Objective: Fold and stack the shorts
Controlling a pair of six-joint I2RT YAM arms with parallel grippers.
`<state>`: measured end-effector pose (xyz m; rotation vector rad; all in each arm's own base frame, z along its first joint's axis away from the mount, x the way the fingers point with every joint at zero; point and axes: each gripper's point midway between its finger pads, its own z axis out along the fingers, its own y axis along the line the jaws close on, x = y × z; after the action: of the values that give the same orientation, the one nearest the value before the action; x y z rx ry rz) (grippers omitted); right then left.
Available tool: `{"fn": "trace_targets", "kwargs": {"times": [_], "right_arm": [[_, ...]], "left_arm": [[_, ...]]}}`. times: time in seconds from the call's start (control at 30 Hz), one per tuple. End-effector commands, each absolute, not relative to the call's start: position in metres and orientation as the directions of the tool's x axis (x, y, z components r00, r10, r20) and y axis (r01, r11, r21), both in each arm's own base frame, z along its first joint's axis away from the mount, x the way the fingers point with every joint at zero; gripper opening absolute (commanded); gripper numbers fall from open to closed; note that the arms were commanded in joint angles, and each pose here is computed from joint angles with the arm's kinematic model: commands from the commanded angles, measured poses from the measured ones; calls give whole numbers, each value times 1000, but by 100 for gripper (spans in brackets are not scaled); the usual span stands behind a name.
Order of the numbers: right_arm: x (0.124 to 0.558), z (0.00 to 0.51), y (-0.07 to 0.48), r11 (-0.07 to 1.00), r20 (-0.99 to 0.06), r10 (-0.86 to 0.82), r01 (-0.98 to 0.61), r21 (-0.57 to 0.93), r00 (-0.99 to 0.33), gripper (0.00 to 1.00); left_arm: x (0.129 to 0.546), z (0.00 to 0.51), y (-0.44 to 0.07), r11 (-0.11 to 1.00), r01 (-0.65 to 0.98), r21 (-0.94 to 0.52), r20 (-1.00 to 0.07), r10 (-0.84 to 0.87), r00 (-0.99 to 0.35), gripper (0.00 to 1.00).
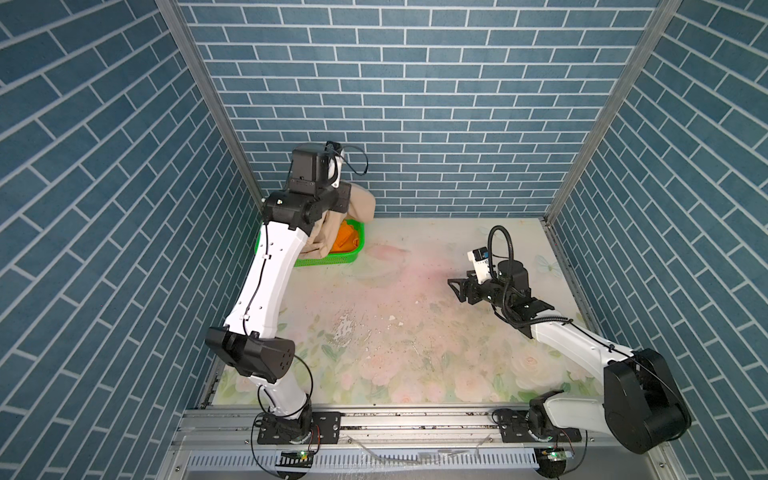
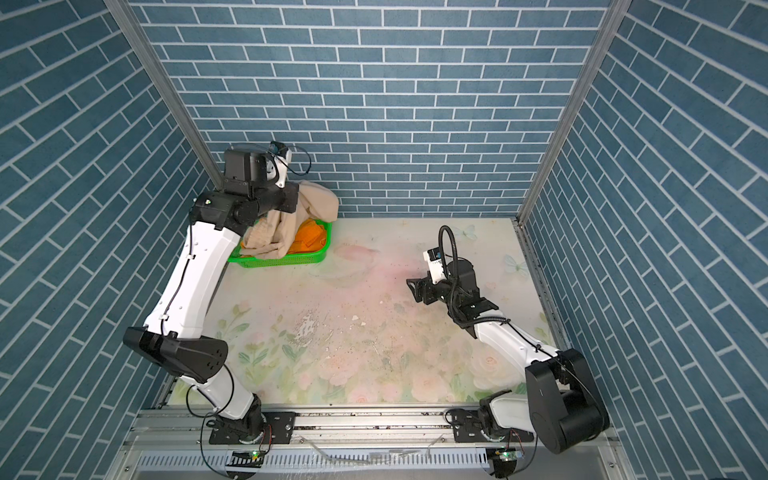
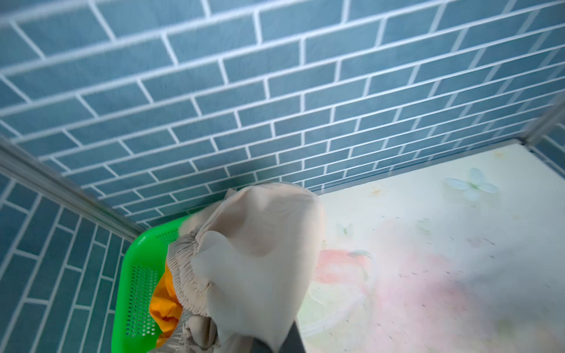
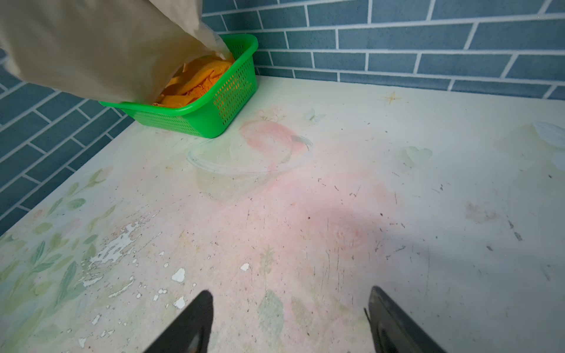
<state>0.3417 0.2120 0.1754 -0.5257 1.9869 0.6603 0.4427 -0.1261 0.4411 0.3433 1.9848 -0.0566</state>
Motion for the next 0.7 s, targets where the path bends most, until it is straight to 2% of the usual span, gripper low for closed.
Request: {"fn": "trace_targets", "kwargs": {"times": [0.0,0.1,0.23,0.3,0.43,0.6,0.63,0.67], "right_arm": [[346,209,223,725,-920,-67,-652,221,-386,80],[343,226,219,731,-933,-69,-654,194,-354,80],[334,237,207,756,-936,-107,-639,142,-335,80],[327,235,198,776,-928,-130,-618,124,-350,80],[312,219,183,812,-901,-128,-566,145,-414,80],[294,199,164,856,-839,-142,-491,162,-525,79],[292,197,160,866,-829,-144,-475,158,-540,79],[288,196,156,872,-819,-145,-463,160,-556,79]], "left_arm": [[405,428,-160,897,403,183,-822,364,-437,0],[380,437,-210,822,551,145,-835,400,-377,0],[367,428,-262,744,658,111,-827,437,-354,0],[375,407,-282,729,682,60,-810,434,-393,0],[407,346,-302,769,640,-5,-752,419,-509,0],[436,288,-328,786,615,-63,-704,402,-586,0],[436,279,-335,779,621,-86,-693,400,-599,6],[435,269,-342,770,629,-111,-680,402,-613,33]]}}
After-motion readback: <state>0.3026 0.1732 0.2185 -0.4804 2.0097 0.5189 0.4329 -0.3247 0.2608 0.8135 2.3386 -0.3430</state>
